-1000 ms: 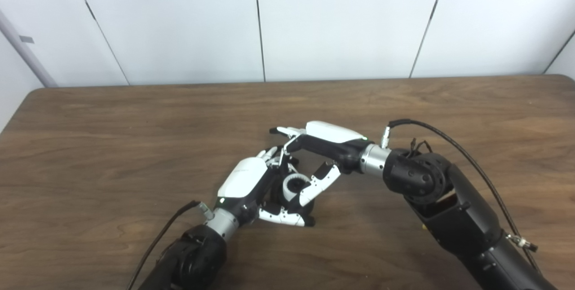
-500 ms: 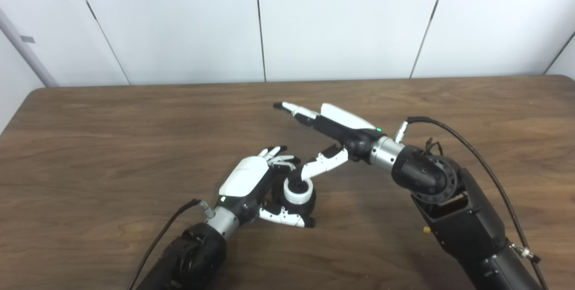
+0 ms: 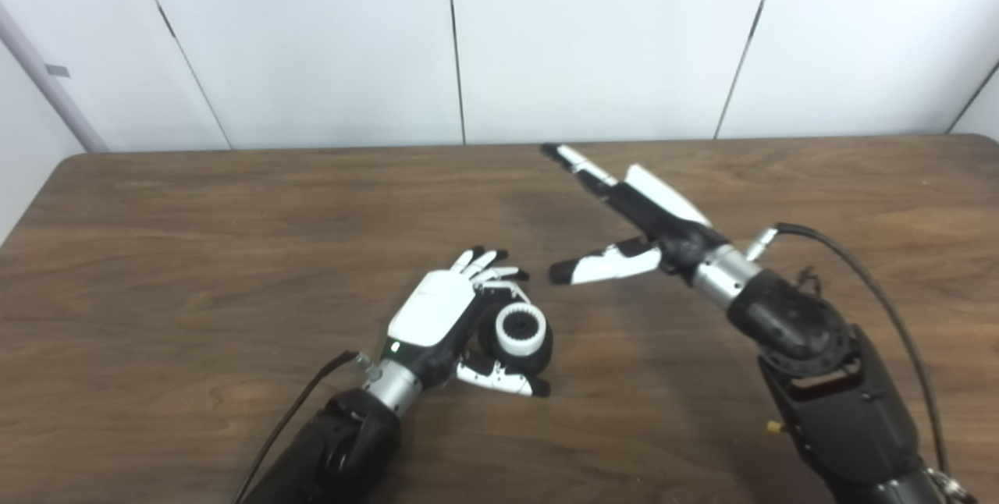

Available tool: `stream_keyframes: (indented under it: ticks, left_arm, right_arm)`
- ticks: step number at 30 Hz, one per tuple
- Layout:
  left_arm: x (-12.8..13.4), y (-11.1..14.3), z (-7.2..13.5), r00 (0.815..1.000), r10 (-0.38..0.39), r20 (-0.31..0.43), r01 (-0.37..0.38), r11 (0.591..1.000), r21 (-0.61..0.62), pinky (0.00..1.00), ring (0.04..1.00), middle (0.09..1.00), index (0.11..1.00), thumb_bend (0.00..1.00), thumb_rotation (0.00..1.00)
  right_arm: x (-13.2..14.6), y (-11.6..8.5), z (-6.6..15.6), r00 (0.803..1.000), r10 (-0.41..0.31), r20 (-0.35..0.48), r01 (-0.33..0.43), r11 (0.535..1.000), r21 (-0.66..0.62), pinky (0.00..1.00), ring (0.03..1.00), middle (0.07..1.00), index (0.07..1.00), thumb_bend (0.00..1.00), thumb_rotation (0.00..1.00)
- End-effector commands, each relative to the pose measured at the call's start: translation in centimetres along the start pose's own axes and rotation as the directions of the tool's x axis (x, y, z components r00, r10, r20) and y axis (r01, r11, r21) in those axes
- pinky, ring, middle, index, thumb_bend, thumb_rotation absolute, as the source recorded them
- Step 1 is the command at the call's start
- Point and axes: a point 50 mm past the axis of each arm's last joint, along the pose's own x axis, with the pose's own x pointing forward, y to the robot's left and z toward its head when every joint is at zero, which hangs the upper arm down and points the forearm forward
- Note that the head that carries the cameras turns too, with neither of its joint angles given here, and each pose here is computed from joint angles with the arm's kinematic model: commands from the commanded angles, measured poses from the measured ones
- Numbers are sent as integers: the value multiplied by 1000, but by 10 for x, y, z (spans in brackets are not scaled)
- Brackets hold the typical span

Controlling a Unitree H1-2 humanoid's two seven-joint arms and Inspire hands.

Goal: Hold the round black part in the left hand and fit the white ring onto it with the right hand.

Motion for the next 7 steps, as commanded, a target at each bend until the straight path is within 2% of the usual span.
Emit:
stream_keyframes:
  ticks: [1, 4, 7]
  left_arm:
    - [-26, -46, -16, 987, -129, -99, 128, 992, -13, 1000, 963, 835, 480, 520, 43]
    - [-24, -49, -19, 987, -123, -104, 124, 992, 1, 1000, 972, 842, 481, 520, 43]
    - [-22, -50, -22, 987, -119, -107, 122, 992, 15, 1000, 971, 840, 481, 520, 43]
  right_arm:
    - [-14, -20, 4, 996, -75, 47, 76, 997, -26, 1000, 1000, 1000, 1000, 1000, 615]
    - [-45, -28, -17, 990, -138, -4, 138, 990, -5, 1000, 1000, 1000, 1000, 1000, 614]
    - [-79, -31, -40, 976, -202, -76, 205, 978, 25, 1000, 1000, 1000, 1000, 1000, 605]
